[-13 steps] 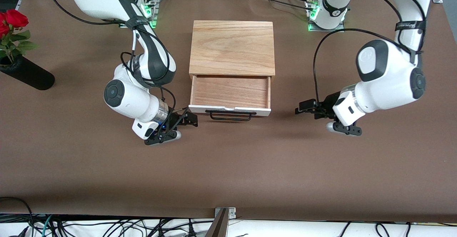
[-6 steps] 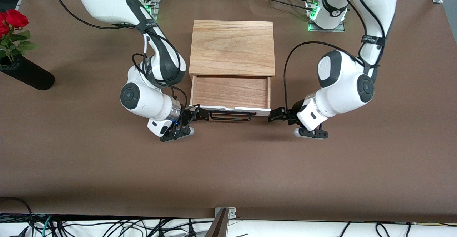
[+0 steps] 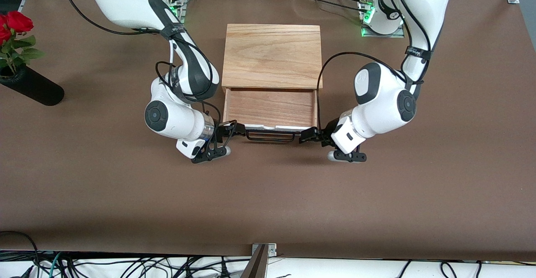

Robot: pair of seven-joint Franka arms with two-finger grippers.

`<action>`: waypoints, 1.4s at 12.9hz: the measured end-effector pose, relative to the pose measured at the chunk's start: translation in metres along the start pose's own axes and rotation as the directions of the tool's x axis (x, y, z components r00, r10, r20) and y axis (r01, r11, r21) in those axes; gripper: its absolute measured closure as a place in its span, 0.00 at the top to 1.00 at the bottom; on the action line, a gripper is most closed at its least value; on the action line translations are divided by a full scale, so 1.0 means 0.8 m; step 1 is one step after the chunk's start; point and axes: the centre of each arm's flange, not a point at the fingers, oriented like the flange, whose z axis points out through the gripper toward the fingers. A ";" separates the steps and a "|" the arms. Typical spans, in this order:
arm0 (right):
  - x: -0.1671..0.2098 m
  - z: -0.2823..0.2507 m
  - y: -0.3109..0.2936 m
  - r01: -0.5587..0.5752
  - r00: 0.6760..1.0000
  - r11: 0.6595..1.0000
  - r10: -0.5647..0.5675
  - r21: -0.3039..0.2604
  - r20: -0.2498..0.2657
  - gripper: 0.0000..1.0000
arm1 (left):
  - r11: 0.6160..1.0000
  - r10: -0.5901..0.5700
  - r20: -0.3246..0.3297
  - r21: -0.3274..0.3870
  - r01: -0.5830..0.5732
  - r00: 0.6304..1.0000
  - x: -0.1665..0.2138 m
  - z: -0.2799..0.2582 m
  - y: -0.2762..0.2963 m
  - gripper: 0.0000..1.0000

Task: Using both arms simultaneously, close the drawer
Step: 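Move the left gripper and the right gripper toward the drawer front, then lower both grippers against the white drawer front beside the handle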

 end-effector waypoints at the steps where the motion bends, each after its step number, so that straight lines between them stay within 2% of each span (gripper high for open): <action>1: 0.000 0.000 0.000 0.000 1.000 1.000 0.000 0.000 0.002 1.00 | 1.000 0.004 0.008 -0.002 -0.004 1.000 -0.003 0.006 0.003 1.00; 6: -0.001 0.000 0.000 -0.001 1.000 1.000 0.001 0.000 0.008 1.00 | 1.000 0.024 0.061 -0.007 -0.024 0.998 -0.023 0.045 0.021 1.00; 13: -0.003 0.006 -0.006 0.004 1.000 1.000 -0.004 0.002 0.021 1.00 | 1.000 0.025 0.071 -0.004 -0.025 0.997 -0.027 0.055 0.018 1.00; 16: -0.006 0.009 -0.009 0.007 0.998 1.000 -0.007 0.002 0.058 1.00 | 0.999 0.035 0.093 -0.009 -0.034 0.995 -0.036 0.062 0.024 1.00; 18: -0.010 0.011 -0.012 0.009 0.996 1.000 -0.009 0.002 0.090 1.00 | 0.999 0.044 0.132 -0.008 -0.044 0.990 -0.042 0.064 0.025 1.00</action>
